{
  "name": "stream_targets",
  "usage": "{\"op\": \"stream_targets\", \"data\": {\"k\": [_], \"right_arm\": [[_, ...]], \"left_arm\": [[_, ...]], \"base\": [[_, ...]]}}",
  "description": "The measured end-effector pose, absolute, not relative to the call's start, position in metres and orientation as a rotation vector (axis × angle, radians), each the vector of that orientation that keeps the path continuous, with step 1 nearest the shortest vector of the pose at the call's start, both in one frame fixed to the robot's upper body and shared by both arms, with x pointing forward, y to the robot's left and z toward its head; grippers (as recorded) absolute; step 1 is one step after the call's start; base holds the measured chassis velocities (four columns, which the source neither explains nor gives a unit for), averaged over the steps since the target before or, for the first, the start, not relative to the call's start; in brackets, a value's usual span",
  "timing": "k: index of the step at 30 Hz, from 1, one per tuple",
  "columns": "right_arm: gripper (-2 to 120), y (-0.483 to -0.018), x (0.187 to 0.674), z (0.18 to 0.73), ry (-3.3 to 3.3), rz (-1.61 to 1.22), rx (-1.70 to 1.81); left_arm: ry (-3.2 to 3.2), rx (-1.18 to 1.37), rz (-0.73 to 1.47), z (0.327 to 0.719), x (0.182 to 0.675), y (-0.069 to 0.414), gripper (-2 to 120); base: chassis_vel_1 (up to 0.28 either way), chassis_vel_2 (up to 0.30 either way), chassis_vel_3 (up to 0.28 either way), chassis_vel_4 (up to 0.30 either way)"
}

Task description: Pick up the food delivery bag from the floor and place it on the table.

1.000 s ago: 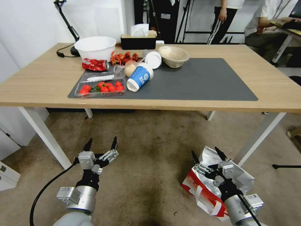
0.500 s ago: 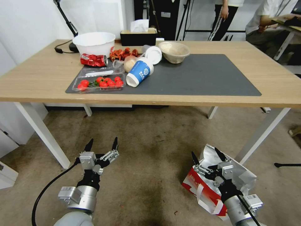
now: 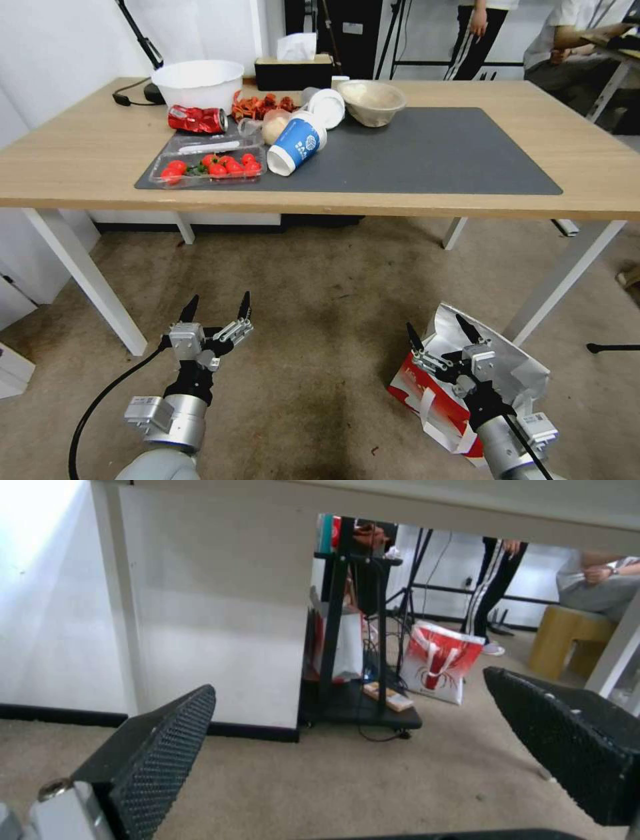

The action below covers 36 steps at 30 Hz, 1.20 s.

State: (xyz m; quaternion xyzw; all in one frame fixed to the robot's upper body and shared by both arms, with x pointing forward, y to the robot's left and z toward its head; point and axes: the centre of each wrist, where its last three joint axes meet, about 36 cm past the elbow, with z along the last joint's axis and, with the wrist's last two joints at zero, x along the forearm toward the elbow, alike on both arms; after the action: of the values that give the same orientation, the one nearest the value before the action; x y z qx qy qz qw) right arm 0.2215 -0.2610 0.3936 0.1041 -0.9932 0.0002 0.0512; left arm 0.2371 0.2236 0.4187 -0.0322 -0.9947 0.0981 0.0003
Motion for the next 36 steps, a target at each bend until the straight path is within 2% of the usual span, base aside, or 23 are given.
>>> {"op": "stream_targets", "data": {"k": [36], "right_arm": [[100,-0.2613,0.2226,0.3937,-3.031,0.008,0.325]], "left_arm": [[-3.123,-0.088,0.316,0.4182,0.2357,0.2224,100]], "base": [[0.0,0.0,0.0,0.0]]}}
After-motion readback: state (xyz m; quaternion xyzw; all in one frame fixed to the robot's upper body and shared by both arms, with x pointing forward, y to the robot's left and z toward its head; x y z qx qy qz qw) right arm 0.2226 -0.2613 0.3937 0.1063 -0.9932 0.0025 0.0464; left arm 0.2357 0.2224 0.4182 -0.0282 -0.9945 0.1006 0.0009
